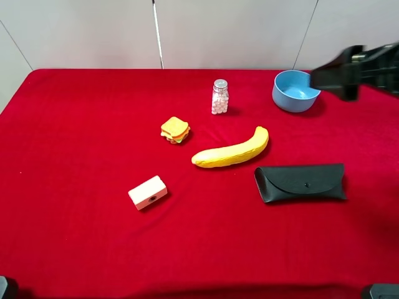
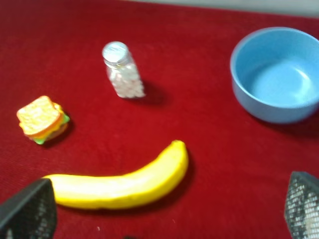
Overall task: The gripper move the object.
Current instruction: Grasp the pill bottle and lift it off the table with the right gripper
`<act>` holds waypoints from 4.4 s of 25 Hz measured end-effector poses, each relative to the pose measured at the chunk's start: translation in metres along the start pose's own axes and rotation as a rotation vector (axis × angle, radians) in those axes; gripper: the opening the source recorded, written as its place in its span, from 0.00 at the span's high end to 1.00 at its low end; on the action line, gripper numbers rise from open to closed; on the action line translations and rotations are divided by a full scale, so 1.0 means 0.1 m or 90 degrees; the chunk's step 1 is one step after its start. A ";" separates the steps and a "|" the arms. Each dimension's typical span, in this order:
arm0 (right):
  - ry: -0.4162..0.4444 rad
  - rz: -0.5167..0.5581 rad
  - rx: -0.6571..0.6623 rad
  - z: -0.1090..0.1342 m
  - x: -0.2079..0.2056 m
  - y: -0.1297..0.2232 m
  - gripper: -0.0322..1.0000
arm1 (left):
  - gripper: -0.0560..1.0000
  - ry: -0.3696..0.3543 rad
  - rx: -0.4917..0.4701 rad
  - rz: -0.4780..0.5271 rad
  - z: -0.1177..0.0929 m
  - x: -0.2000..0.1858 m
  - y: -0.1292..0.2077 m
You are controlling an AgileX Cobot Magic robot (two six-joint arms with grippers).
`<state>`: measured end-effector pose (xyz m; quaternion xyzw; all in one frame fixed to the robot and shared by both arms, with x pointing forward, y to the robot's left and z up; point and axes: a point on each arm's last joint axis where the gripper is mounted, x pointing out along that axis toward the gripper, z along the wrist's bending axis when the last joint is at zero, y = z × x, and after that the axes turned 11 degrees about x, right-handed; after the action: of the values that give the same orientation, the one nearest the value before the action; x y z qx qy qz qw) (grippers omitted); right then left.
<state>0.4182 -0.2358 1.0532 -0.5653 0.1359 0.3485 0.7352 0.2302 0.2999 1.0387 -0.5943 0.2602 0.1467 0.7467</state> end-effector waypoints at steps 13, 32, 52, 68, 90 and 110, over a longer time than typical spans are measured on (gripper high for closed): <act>-0.045 0.032 -0.088 0.39 0.58 -0.23 0.30 | 0.02 0.000 0.000 0.000 0.00 0.00 0.00; -0.034 0.067 -0.159 0.61 1.34 -0.61 0.30 | 0.02 0.000 0.000 0.000 0.00 0.00 0.00; -0.031 0.135 -0.182 0.74 2.28 -0.51 0.30 | 0.02 0.000 0.000 0.000 0.00 0.00 0.00; -0.015 0.151 -0.170 0.64 2.69 -0.23 0.30 | 0.02 -0.004 0.002 0.001 0.01 0.00 0.00; 0.009 0.140 -0.170 0.46 3.10 0.09 0.30 | 0.02 -0.004 0.002 0.001 0.01 0.00 0.00; 0.017 0.159 -0.170 0.39 3.21 0.24 0.30 | 0.02 -0.004 0.002 0.001 0.01 0.00 0.00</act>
<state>0.6260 -0.0813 0.8581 -0.6413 0.1673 0.4442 0.6028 0.2302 0.3005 1.0387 -0.5924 0.2583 0.1489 0.7484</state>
